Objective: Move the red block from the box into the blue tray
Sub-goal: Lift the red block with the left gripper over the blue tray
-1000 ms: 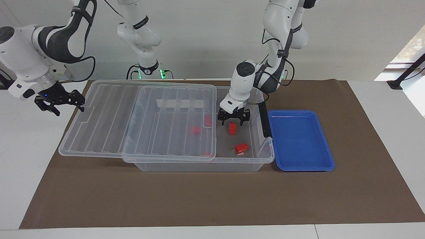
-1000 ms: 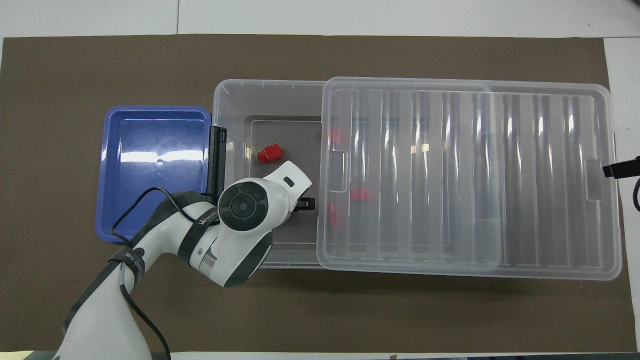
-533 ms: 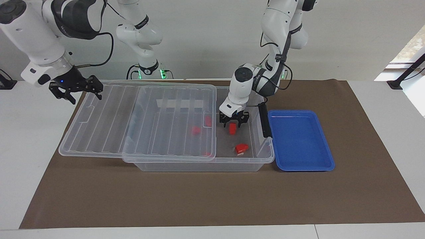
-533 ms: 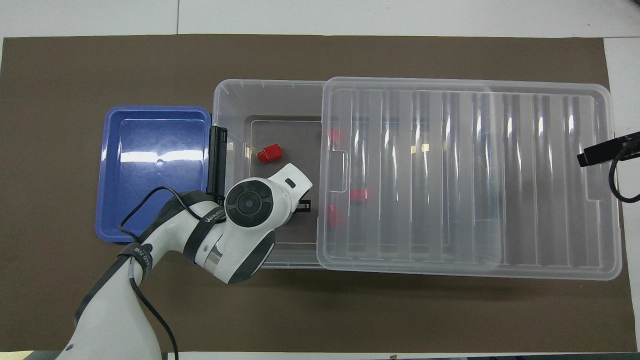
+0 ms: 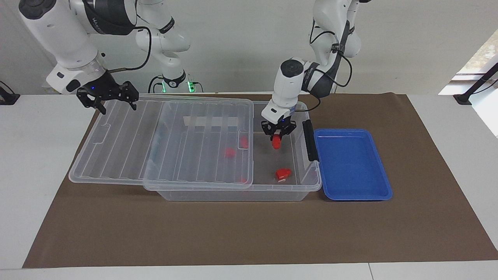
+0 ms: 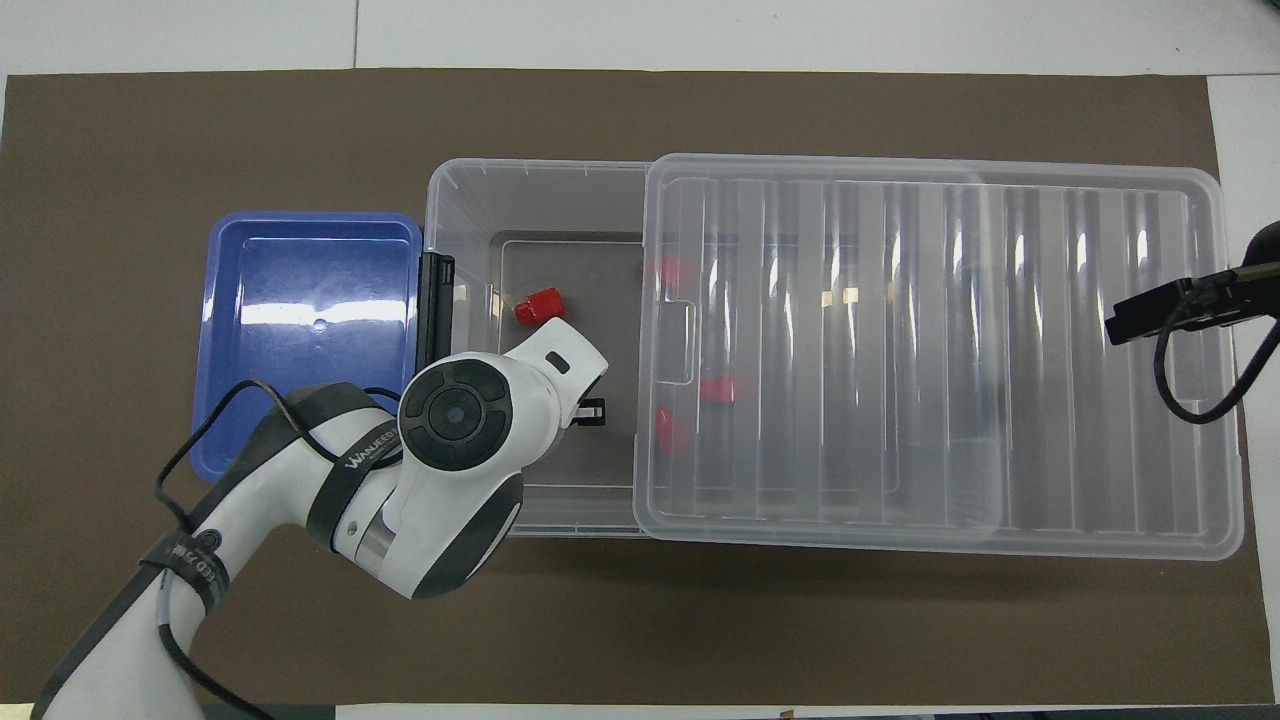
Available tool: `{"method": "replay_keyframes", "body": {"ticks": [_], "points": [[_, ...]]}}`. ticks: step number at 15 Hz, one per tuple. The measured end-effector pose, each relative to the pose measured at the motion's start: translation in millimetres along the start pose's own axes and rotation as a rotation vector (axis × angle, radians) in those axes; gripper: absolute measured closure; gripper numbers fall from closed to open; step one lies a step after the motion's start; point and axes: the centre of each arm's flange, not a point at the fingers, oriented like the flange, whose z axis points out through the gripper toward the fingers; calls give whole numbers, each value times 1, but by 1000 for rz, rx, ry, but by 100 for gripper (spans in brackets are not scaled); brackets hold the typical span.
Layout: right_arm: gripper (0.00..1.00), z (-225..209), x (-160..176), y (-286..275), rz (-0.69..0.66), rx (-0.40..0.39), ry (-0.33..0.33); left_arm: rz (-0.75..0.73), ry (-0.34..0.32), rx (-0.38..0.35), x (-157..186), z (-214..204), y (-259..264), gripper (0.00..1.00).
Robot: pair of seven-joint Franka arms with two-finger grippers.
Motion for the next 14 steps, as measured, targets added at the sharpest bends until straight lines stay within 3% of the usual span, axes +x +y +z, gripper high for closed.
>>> {"method": "replay_keyframes", "body": {"ticks": [7,14], "points": [[0,1,0,2,4,1,-3,-71,54,-13,1,-97,-48,66],[0,1,0,2,4,1,-3,-8,54,30,62,-97,-213,66]]}}
